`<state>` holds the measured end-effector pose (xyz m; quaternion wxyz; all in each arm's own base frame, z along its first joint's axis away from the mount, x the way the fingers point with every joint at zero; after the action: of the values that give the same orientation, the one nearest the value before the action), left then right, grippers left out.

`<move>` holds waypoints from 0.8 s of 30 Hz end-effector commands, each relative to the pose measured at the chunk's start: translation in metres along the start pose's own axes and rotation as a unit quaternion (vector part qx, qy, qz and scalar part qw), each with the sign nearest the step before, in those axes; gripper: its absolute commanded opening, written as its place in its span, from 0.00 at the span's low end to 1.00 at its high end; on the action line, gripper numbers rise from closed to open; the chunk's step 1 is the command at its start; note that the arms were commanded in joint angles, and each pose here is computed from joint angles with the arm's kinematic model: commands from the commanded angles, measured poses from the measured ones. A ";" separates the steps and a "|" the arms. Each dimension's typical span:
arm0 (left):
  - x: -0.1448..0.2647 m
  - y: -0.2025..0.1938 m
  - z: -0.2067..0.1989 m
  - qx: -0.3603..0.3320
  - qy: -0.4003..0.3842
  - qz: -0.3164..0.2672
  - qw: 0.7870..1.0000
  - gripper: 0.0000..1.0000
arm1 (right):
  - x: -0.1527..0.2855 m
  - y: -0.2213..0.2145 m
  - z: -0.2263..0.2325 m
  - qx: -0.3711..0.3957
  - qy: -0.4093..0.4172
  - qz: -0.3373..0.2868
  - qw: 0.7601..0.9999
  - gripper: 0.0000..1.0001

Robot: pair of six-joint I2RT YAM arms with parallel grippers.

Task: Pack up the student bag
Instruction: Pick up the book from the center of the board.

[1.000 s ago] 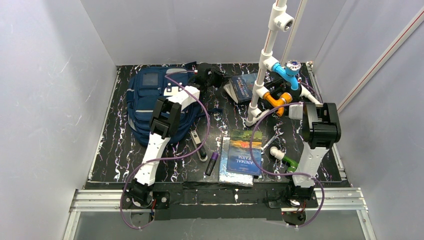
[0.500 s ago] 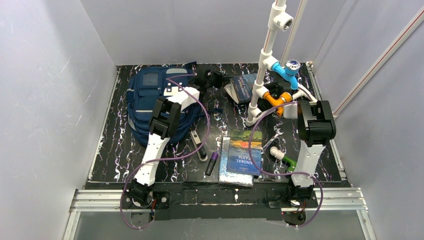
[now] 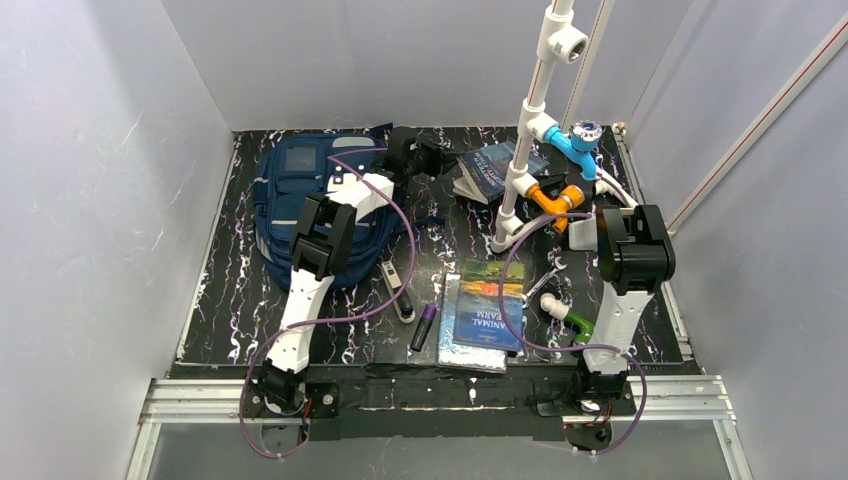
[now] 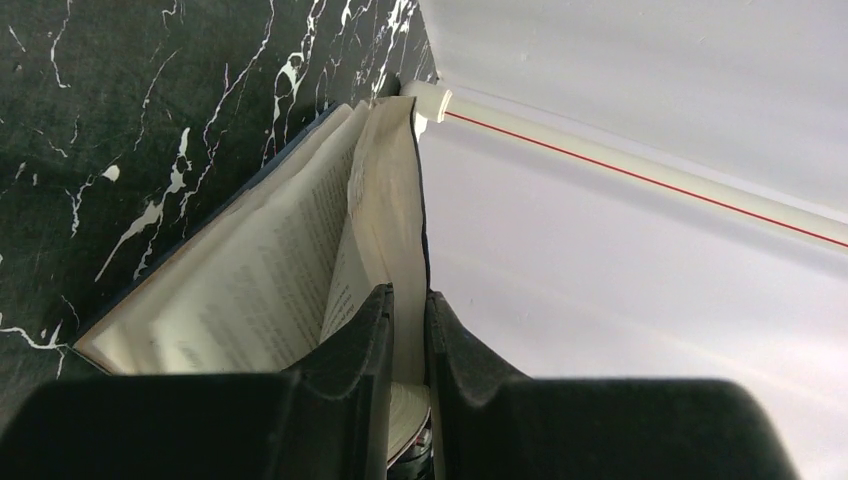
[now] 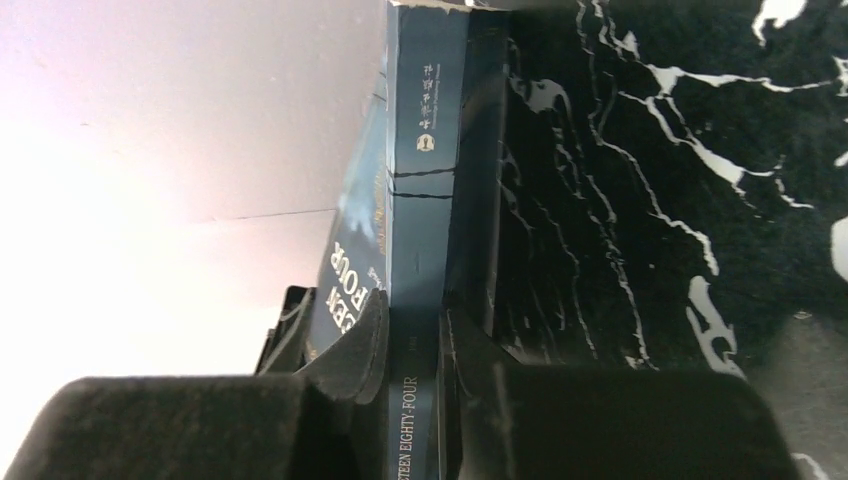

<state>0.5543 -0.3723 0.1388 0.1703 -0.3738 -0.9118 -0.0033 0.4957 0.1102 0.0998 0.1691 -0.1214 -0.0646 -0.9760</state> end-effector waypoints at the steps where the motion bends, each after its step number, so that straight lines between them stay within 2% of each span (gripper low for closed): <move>1: 0.041 -0.055 -0.085 -0.047 -0.078 0.101 0.991 0.11 | 0.022 0.010 0.091 0.042 0.155 -0.027 0.987 0.01; 5: 0.054 -0.063 -0.087 -0.082 -0.075 0.120 0.986 0.39 | 0.037 0.023 0.114 0.042 0.186 -0.045 0.981 0.01; 9: 0.070 -0.062 -0.084 -0.157 -0.047 0.102 0.981 0.64 | 0.045 0.029 0.129 0.084 0.161 -0.060 0.982 0.01; 11: 0.081 -0.053 -0.077 -0.193 -0.013 0.081 0.978 0.72 | 0.049 0.032 0.130 0.120 0.130 -0.070 0.982 0.01; 17: 0.111 -0.031 -0.052 -0.278 0.078 0.040 0.957 0.87 | 0.074 0.044 0.126 0.220 0.032 -0.104 0.969 0.01; 24: 0.137 -0.023 -0.041 -0.326 0.111 0.020 0.939 0.90 | 0.106 0.054 0.156 0.315 -0.002 -0.130 0.940 0.01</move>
<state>0.4770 -0.3265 0.2331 0.1152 -0.4329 -0.8505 -0.2755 0.4541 0.0665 0.1990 0.1184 -0.1228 -0.3006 -0.9384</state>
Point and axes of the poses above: each gripper's point midway between its finger pads, its own x axis back along the fingers, its own z axis along the line the jaws close on, y = z × x, the point moved 2 cm from there along x, back along the fingers
